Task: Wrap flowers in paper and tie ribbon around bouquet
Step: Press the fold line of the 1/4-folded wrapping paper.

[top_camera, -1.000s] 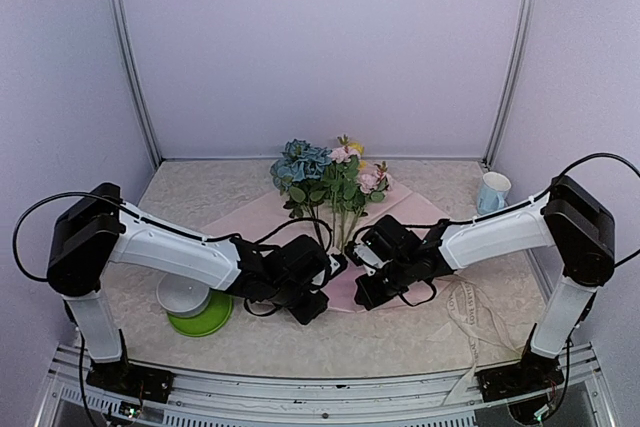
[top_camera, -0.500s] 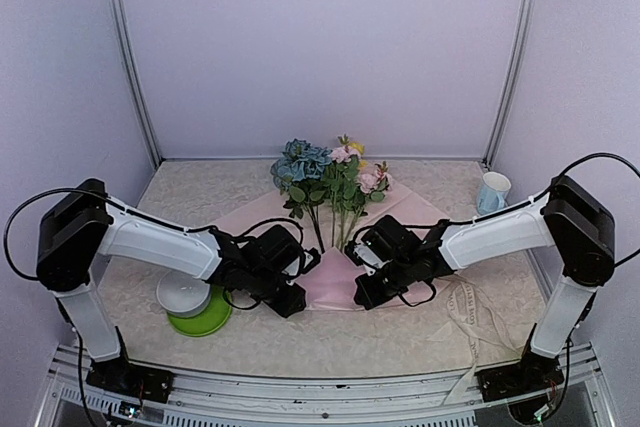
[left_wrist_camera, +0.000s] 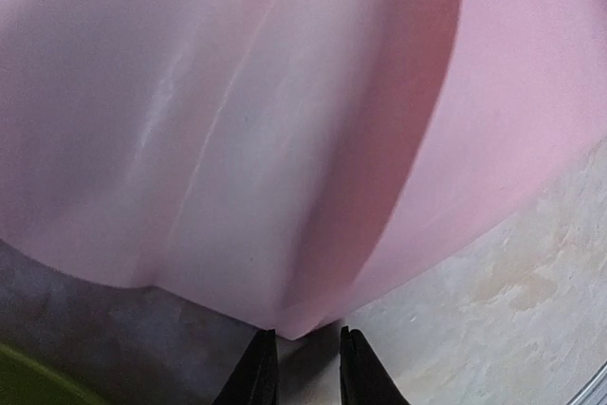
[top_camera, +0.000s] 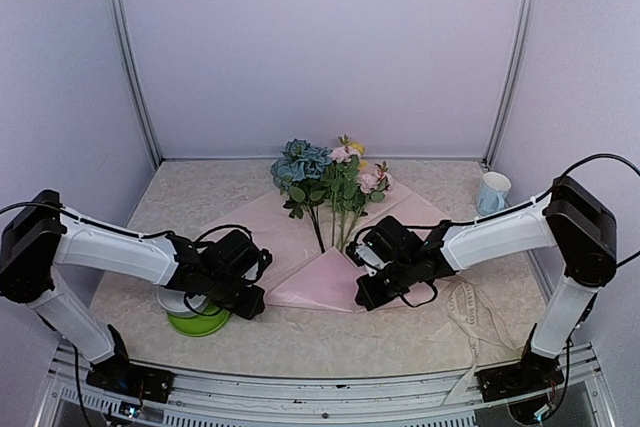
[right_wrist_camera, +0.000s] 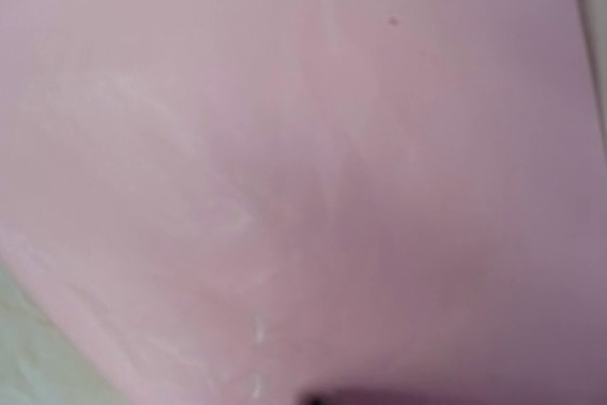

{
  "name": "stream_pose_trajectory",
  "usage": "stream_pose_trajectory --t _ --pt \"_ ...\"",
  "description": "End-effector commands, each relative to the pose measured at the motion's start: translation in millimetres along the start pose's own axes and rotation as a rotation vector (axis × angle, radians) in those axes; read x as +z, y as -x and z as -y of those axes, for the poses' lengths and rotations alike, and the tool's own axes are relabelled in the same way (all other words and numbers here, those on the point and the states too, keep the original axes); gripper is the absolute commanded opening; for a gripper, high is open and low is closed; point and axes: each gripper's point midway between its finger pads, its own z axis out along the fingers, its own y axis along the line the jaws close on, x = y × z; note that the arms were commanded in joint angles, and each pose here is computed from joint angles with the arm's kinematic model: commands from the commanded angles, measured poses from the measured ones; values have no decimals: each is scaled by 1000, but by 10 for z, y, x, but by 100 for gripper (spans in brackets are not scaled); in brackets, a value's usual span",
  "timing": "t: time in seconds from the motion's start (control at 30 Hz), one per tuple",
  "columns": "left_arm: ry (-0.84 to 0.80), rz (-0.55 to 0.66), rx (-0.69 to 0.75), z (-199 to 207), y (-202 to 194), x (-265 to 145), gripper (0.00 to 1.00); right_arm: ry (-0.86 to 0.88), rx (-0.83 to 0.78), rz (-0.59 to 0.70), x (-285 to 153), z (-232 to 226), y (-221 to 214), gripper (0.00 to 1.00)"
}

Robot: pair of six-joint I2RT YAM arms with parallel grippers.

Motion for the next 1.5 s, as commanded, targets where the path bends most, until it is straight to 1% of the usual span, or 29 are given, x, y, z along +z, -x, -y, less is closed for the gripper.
stream_pose_trajectory --t 0.0,0.07,0.13,0.3,0.4,0.47,0.53,0.67,0.77,0.9,1.0,1.27,1.33,1.4,1.47 --pt "93 -64 -68 -267 -307 -48 24 -66 6 -97 0 174 -299 0" --pt "109 -42 -76 -307 -277 -110 24 -66 3 -98 -2 173 -298 0" --pt "89 5 -56 -221 -156 -206 23 -68 2 -100 1 176 -304 0" --pt "-10 174 101 363 366 -579 24 -63 0 -107 19 164 -303 0" --pt "-64 214 162 596 571 -574 25 -58 0 -104 23 148 -276 0" --pt "-56 200 185 574 616 -434 25 -56 -1 -101 17 130 -250 0" --pt "-37 151 178 490 605 -249 25 -54 -2 -98 2 114 -227 0" --pt "4 59 186 373 487 57 25 -70 -3 -100 -23 139 -230 0" --pt "23 3 184 289 333 180 24 -85 -2 -101 -48 169 -249 0" --pt "34 -32 172 214 172 220 24 -132 9 -112 -123 264 -305 0" --pt "34 -42 165 175 93 214 24 -185 45 -134 -202 421 -412 0" --pt "17 -44 164 175 28 252 24 -307 224 -190 -557 978 -910 0" --pt "17 -40 165 177 35 262 24 -334 261 -182 -680 1095 -953 0" --pt "21 -39 165 171 34 273 24 -363 279 -152 -821 1165 -909 0" --pt "26 -34 164 162 42 280 24 -375 274 -88 -993 1170 -724 0"
